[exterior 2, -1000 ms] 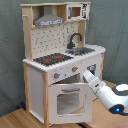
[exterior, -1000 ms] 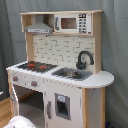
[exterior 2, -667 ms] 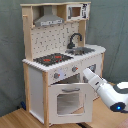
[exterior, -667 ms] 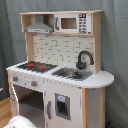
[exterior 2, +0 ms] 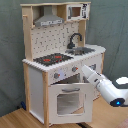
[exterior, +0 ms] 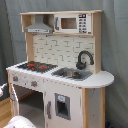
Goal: Play with the kitchen
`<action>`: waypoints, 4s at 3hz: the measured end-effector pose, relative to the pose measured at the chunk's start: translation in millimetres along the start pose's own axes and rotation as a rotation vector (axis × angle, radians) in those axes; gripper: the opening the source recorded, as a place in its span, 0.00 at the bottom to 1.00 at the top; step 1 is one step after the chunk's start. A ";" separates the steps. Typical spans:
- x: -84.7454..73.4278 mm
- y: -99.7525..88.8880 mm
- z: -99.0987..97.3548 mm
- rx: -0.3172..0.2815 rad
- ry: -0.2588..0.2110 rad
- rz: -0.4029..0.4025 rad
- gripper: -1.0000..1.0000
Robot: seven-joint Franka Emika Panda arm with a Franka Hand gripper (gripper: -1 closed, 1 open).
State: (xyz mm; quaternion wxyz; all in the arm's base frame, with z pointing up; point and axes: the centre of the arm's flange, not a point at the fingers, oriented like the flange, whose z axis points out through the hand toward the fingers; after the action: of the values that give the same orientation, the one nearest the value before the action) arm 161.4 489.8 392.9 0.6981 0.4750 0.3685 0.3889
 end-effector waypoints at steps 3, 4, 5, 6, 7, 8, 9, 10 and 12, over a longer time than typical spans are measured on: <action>-40.3 23.6 20.2 0.185 -0.101 0.058 1.00; -42.4 31.8 21.5 0.277 -0.113 0.078 1.00; -42.6 31.5 23.1 0.384 -0.114 0.090 1.00; -40.2 27.0 23.7 0.495 -0.112 0.109 1.00; -42.1 27.1 33.6 0.621 -0.124 0.111 1.00; -46.8 32.2 47.2 0.722 -0.128 0.110 1.00; -46.4 32.9 64.9 0.847 -0.112 0.112 1.00; -41.7 27.6 81.7 0.957 -0.093 0.091 1.00; -33.7 16.8 122.0 1.152 -0.041 0.025 1.00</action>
State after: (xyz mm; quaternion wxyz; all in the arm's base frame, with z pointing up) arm 251.6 418.0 447.5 0.3293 0.7903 0.5016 0.1245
